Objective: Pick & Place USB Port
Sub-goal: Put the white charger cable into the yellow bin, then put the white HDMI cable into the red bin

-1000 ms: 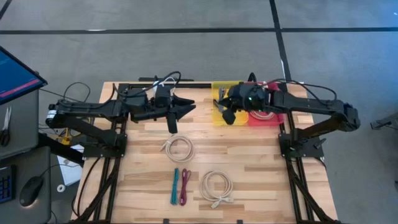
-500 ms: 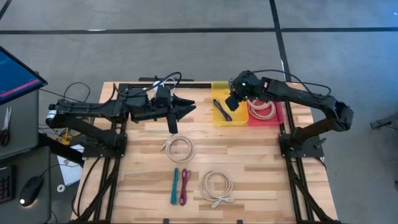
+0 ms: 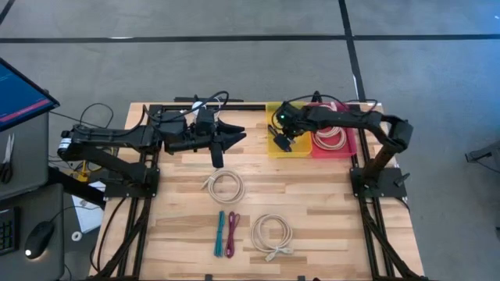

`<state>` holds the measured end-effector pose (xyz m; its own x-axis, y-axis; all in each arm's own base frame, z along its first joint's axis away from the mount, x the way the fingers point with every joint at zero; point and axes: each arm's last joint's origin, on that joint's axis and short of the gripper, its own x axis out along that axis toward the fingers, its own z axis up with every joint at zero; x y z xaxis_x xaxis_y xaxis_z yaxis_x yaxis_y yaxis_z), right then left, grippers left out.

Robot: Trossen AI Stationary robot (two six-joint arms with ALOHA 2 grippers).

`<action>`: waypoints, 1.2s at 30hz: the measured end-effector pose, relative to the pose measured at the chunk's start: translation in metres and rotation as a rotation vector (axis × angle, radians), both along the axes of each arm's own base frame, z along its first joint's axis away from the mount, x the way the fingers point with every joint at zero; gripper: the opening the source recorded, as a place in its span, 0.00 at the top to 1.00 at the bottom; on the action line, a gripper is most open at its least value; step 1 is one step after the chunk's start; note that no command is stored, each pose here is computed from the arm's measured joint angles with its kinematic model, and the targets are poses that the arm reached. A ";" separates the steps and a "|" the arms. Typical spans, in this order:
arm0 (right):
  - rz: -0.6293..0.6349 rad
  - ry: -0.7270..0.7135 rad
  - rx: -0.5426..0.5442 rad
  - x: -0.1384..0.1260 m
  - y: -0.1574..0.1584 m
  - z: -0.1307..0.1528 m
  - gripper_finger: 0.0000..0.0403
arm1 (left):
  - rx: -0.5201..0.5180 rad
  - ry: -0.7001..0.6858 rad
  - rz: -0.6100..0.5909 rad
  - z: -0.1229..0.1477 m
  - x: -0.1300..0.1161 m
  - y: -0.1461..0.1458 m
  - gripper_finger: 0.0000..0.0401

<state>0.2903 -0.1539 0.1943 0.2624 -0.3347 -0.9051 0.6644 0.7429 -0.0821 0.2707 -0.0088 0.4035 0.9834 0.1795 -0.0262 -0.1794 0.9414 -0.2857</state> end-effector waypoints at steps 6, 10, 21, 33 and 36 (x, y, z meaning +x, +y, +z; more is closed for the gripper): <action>0.001 0.021 0.009 0.005 -0.002 -0.012 0.98 | 0.000 0.007 0.000 -0.001 0.000 0.000 0.74; 0.001 0.008 0.002 0.006 -0.003 -0.012 0.97 | 0.001 0.013 0.000 -0.001 0.000 0.000 0.74; 0.001 0.035 0.045 0.002 -0.001 -0.013 0.81 | 0.001 0.016 0.000 -0.002 0.000 0.000 0.74; 0.025 -0.043 -0.002 -0.008 0.005 0.020 0.73 | 0.001 0.020 0.000 -0.002 0.000 0.000 0.74; 0.061 -0.111 -0.015 -0.015 0.009 0.040 0.73 | 0.001 0.021 -0.001 -0.002 0.000 0.000 0.74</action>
